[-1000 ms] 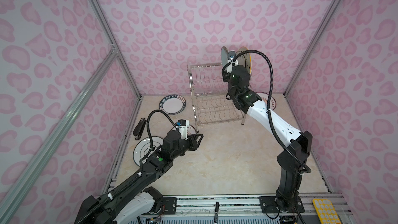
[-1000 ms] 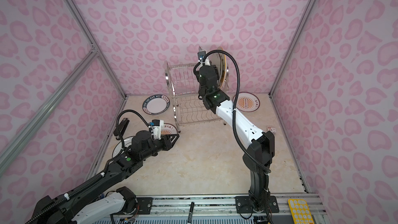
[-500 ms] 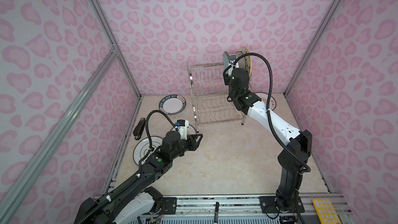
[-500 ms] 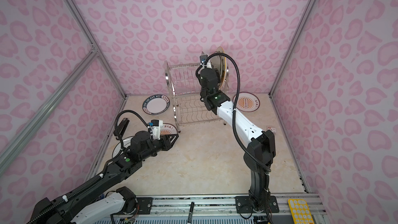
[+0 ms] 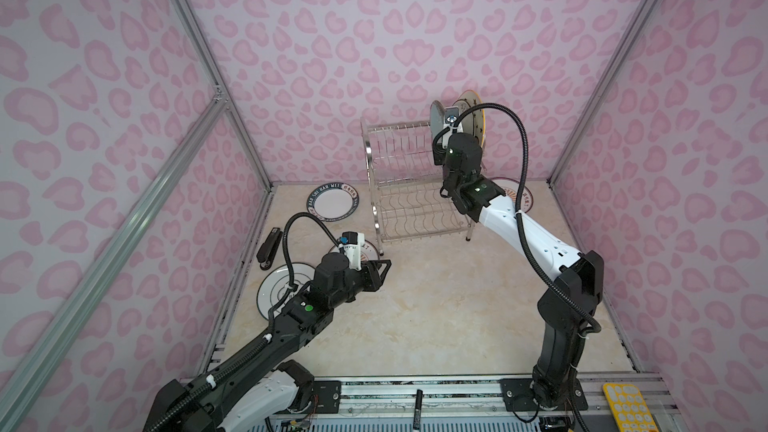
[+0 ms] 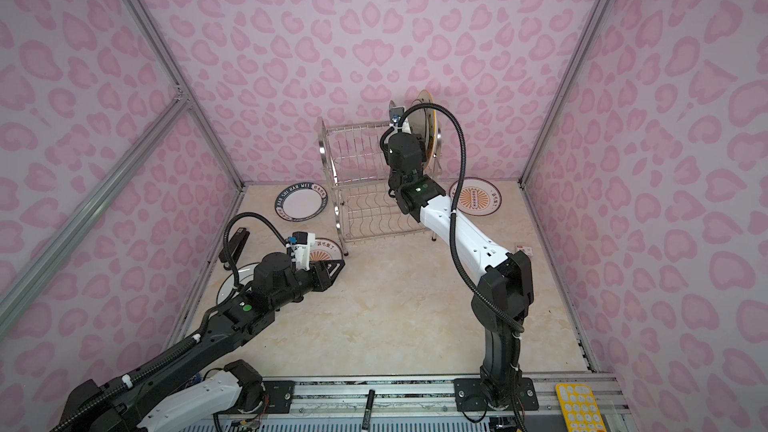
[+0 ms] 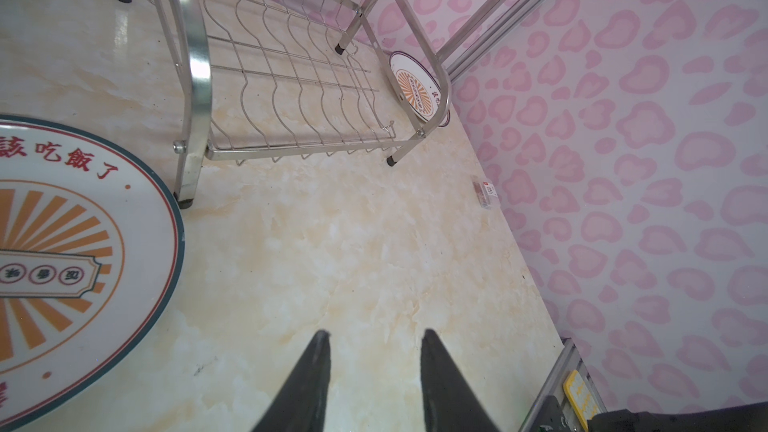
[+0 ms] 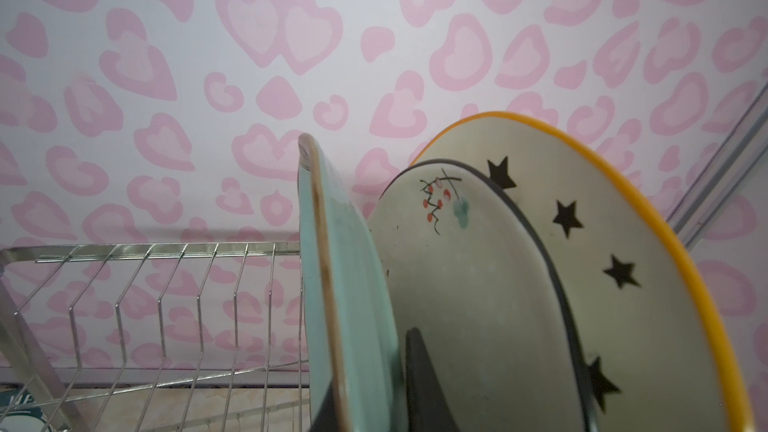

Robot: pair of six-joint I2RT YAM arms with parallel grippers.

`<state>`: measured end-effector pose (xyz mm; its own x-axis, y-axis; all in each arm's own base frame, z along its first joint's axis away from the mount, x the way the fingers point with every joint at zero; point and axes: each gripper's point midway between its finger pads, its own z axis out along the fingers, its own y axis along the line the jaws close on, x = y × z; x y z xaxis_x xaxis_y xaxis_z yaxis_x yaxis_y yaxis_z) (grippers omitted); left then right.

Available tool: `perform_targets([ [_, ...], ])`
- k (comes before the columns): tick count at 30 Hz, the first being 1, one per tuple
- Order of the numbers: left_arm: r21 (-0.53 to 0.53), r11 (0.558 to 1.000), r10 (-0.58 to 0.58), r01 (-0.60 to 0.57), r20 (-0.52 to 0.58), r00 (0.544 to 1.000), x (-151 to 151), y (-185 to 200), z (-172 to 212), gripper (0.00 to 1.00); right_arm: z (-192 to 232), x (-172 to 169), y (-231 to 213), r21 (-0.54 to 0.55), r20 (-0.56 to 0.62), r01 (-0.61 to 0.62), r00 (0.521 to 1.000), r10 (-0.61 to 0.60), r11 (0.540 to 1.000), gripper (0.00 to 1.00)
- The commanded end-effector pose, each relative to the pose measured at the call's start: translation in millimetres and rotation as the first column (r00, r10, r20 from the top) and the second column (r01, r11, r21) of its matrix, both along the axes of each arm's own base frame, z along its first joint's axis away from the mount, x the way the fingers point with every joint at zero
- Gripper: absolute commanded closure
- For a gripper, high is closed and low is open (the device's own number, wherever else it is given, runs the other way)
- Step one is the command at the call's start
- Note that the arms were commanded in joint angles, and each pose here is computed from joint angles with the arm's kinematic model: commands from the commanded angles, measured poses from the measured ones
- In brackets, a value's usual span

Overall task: Load the plates into the dish rack
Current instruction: 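Lower the sunflower plate into the rack slot beside the star plate with the right gripper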

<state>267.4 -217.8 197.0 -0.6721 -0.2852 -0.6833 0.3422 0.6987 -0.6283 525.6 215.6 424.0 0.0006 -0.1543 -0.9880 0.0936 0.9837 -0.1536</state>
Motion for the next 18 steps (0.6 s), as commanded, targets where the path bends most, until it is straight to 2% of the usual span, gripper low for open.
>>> perform_targets([
  [1,0.001,1.000,0.004,-0.004,0.021,1.000,2.7,-0.1,3.4,0.61,12.8,0.7,1.2,0.068,0.046,-0.027,0.999,0.024,0.997,1.00],
  [5,-0.001,1.000,0.003,-0.003,0.022,1.000,2.6,-0.2,4.1,0.60,13.4,1.2,-0.2,0.067,0.043,-0.026,0.999,0.023,0.997,0.92],
  [11,0.000,1.000,0.002,-0.002,0.021,1.000,2.5,-0.5,3.3,0.60,14.6,0.4,-0.1,0.062,0.039,-0.029,0.999,0.027,0.998,0.74],
  [18,-0.007,1.000,-0.001,0.001,0.026,1.000,3.5,-1.9,5.9,0.60,17.7,-1.7,-1.4,0.056,0.040,-0.027,0.999,0.025,0.998,0.67],
])
